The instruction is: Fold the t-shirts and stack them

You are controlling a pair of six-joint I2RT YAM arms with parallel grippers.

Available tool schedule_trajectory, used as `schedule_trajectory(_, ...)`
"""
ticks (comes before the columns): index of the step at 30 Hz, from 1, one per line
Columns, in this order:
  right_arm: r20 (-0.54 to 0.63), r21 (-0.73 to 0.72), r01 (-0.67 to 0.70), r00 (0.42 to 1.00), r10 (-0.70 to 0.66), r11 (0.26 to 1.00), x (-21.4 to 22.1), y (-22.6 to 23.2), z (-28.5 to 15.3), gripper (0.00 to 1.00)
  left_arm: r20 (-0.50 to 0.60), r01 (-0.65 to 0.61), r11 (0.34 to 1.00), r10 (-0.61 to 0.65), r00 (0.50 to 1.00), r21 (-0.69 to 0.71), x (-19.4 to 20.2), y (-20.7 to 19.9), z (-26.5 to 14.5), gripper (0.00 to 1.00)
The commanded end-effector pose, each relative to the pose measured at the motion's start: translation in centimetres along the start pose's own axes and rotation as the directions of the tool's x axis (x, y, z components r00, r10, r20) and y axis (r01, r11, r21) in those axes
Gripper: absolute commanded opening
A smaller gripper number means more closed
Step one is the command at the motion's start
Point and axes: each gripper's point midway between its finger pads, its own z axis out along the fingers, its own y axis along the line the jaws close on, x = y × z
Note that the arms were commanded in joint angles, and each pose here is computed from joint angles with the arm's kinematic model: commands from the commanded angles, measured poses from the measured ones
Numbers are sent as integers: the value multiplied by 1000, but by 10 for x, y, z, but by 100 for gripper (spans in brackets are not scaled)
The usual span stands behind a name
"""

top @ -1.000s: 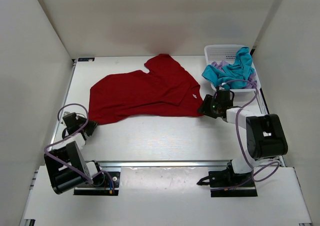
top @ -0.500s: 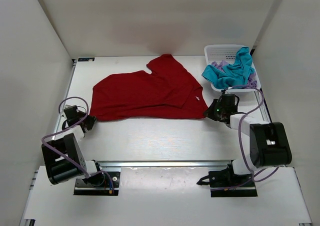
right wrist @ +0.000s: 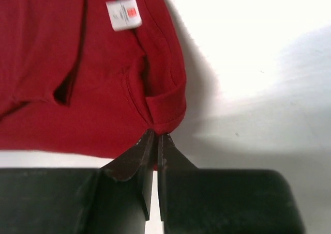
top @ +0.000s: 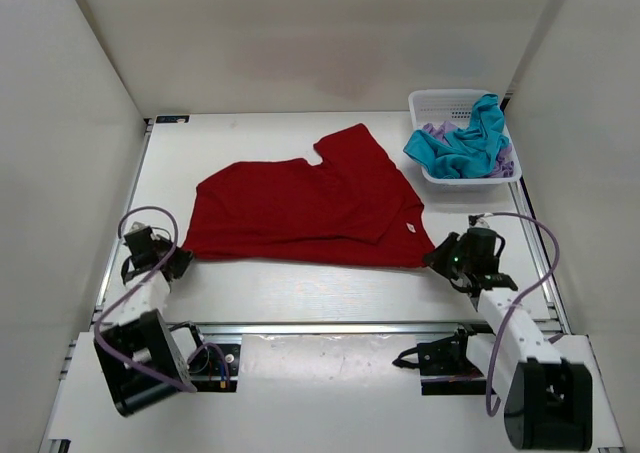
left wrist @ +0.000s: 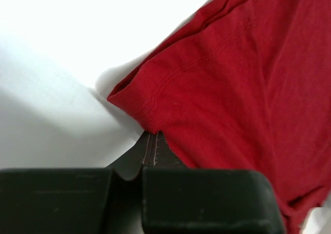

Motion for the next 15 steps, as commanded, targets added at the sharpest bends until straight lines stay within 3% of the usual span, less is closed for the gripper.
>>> schedule_trajectory(1, 30, 19, -33, 999, 32, 999, 2, -10, -17, 0, 6, -79, 992, 80, 997, -95, 14, 30, -17, 0)
schedule_trajectory(3, 45, 15, -44, 998, 43, 999, 3, -8, -21, 0, 46, -94, 992, 98, 994, -84, 15, 29, -27, 4)
schedule_trajectory(5, 30, 7, -40, 999, 40, 999, 10, -1, -23, 0, 52, -106, 994, 108, 993, -40, 19, 11, -35, 25)
schedule_trajectory(6, 43, 2, -27, 999, 27, 1000, 8, -1, -23, 9, 76, -106, 994, 108, 991, -26, 15, 6, -38, 32)
schedule_trajectory(7, 40, 6, -25, 999, 25, 1000, 8, -3, -23, 19, 89, -107, 994, 108, 990, -10, 11, 0, -41, 47)
schedule_trajectory(8, 42, -2, -27, 999, 27, 1000, 4, -2, -24, 23, 102, -123, 992, 122, 987, -4, 3, -8, -45, 57)
schedule_trajectory(11, 85, -19, 22, 996, -20, 1000, -17, 10, -32, 44, 115, -164, 986, 165, 980, -17, -14, -20, -52, 63)
schedule_trajectory(15, 97, -72, 151, 985, -144, 986, -25, 46, -37, 45, 189, -241, 970, 229, 955, 42, -30, -54, -59, 56)
